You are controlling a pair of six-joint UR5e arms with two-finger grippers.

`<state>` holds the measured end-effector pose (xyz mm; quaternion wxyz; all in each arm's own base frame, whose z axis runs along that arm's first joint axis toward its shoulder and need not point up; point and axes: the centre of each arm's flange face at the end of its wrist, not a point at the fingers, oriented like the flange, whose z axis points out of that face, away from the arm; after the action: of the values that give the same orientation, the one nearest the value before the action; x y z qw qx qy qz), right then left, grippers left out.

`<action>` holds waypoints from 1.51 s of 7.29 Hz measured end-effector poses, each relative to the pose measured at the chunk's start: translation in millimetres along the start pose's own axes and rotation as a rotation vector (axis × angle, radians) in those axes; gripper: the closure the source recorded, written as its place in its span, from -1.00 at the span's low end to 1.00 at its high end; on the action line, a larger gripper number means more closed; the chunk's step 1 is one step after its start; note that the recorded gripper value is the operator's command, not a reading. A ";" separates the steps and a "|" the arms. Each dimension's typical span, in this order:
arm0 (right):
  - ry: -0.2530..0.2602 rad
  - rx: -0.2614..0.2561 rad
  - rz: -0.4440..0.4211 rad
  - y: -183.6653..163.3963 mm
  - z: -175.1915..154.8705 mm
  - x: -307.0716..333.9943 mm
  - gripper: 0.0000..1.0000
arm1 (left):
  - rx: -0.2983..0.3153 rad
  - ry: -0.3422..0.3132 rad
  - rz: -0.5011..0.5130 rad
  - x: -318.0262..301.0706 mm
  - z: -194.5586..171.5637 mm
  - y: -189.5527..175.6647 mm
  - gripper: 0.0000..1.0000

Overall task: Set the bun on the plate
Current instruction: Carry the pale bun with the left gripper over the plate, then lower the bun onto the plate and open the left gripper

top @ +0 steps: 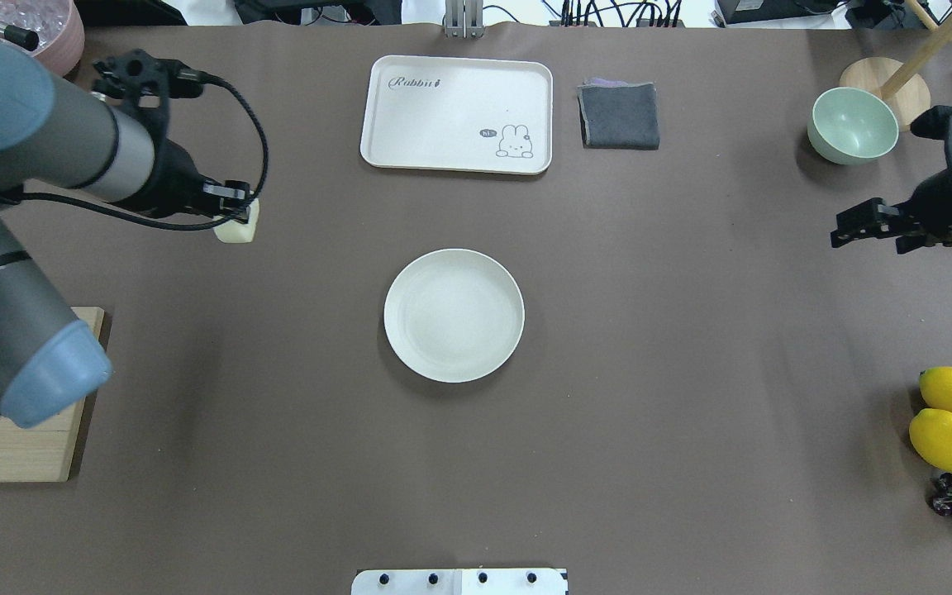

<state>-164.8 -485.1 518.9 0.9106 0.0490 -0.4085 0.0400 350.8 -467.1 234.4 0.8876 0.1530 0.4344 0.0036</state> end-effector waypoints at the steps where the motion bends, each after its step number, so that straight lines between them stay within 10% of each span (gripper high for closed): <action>1: 0.013 -0.017 -0.037 4.0 -5.6 51.9 -1.00 | 0.003 -0.010 -0.015 48.3 18.0 20.2 0.28; 11: -0.023 -0.045 -0.033 30.3 -26.7 167.9 -1.00 | 0.075 0.021 -0.061 207.6 143.6 98.8 0.22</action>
<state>-37.2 -446.2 628.5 0.9072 0.0358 -0.4188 0.0153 603.5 -382.6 184.4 0.8765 0.1729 0.4477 -0.0380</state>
